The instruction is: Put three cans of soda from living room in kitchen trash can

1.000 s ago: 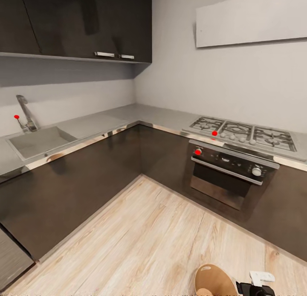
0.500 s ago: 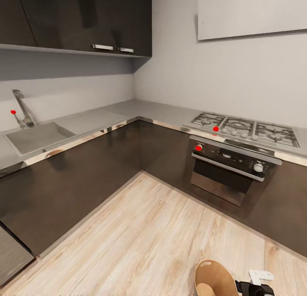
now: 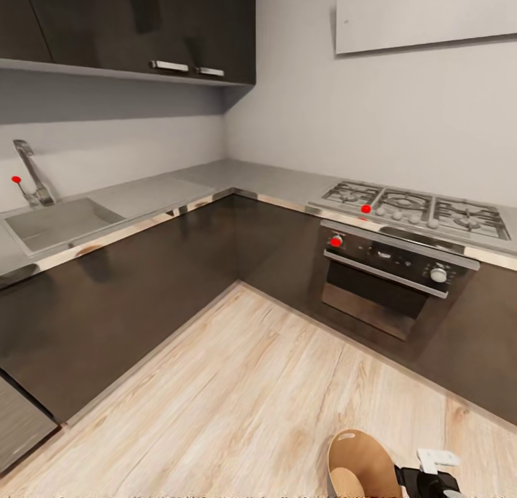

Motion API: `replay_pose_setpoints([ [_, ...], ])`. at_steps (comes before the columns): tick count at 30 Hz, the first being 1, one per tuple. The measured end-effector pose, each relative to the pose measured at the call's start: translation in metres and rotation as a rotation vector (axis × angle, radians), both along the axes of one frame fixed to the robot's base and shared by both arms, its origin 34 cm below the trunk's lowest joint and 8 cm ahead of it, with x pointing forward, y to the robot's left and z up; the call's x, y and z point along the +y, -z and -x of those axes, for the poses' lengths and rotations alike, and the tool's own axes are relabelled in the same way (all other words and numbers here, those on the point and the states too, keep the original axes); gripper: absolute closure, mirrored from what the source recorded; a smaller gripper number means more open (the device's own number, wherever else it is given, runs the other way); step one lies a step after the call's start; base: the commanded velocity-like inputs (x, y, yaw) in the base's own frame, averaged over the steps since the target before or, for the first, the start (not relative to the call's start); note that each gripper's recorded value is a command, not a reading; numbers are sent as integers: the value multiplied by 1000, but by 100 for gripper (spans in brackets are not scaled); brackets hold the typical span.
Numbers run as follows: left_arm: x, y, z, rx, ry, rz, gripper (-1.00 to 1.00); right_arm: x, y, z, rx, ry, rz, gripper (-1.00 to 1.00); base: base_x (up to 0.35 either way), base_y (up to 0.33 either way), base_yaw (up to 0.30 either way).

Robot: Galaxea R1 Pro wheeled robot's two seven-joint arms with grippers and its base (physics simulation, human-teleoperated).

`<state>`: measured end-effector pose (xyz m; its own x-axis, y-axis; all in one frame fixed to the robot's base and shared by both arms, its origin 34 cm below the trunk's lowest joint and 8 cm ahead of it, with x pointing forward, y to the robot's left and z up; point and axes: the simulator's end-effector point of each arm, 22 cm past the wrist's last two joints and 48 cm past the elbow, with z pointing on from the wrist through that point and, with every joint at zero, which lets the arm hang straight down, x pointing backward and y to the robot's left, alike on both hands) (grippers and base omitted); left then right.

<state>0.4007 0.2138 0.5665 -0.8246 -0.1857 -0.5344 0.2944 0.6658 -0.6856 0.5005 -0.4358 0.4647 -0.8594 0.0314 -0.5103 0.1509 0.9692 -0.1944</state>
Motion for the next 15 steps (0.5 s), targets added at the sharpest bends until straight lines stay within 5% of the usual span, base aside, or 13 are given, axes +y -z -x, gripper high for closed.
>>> replay_pose_setpoints([
  [15, 0, 35, 8, 24, 0, 0, -100, 1, 36, 8, 17, -2, 0, -100, 0, 0, 0],
])
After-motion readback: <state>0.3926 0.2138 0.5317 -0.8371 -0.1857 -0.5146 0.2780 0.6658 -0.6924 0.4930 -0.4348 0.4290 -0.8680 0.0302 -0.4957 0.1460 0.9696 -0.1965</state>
